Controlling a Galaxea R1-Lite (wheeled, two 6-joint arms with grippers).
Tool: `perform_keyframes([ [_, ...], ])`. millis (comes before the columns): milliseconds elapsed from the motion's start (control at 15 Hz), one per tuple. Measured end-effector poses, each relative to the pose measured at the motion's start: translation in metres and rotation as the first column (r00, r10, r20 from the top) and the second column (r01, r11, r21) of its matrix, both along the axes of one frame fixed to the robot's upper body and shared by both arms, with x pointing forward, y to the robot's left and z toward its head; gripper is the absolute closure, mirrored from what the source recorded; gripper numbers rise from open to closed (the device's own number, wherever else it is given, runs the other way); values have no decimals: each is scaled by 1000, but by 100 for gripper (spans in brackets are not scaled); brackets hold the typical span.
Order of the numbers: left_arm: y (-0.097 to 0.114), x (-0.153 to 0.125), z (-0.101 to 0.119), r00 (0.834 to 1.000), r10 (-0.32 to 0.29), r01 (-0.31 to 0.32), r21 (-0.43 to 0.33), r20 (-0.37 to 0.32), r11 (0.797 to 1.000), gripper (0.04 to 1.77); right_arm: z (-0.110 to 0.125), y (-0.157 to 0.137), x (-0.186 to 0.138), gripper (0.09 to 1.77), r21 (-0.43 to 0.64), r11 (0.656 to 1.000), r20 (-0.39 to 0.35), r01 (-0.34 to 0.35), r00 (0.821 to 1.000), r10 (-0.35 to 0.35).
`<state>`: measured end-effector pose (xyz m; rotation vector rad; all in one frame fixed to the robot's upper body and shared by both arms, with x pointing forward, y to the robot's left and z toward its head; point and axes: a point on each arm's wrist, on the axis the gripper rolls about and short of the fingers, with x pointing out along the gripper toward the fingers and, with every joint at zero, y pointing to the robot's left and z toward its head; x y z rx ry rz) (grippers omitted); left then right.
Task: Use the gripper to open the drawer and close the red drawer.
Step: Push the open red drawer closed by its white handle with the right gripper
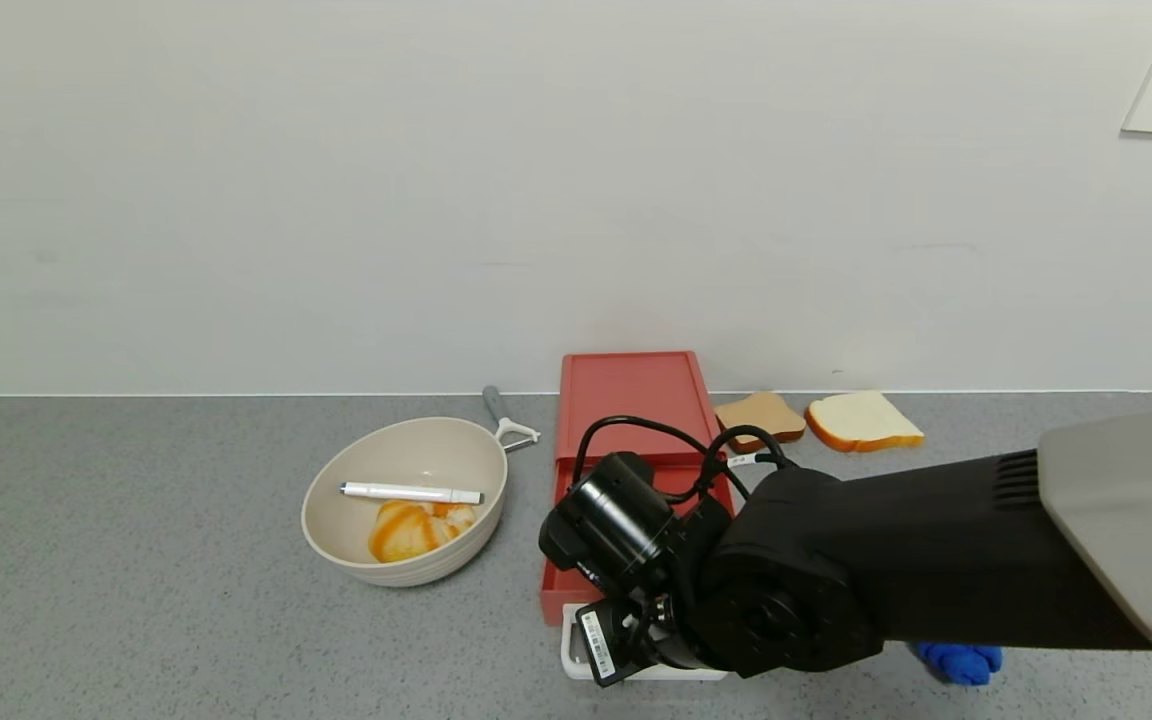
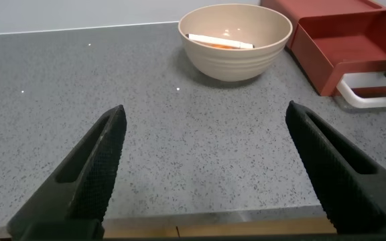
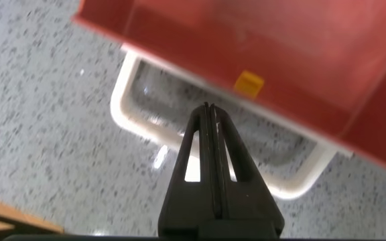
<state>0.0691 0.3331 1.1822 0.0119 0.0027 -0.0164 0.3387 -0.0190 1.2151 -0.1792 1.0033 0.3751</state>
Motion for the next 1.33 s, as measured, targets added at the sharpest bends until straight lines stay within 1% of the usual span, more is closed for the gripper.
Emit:
perform_keyframes([
  [200, 0, 0, 0, 1000, 0, 0, 0, 0, 1000, 9, 5, -6, -3, 174, 15, 1000, -55, -16, 998, 17],
  [467, 0, 0, 0, 1000, 0, 0, 0, 0, 1000, 9, 1, -11, 3, 174, 16, 1000, -71, 13, 997, -11],
  [667, 0, 0, 0, 1000, 0, 0, 0, 0, 1000, 9, -3, -11, 5, 174, 28, 1000, -102, 12, 995, -9],
  [1000, 0, 0, 0, 1000, 0, 0, 0, 0, 1000, 9, -6, -16, 12, 174, 20, 999, -107, 30, 994, -28],
  [1333, 0, 0, 0, 1000, 0, 0, 0, 0, 1000, 9, -7, -20, 21, 174, 9, 999, -92, 36, 995, -35],
])
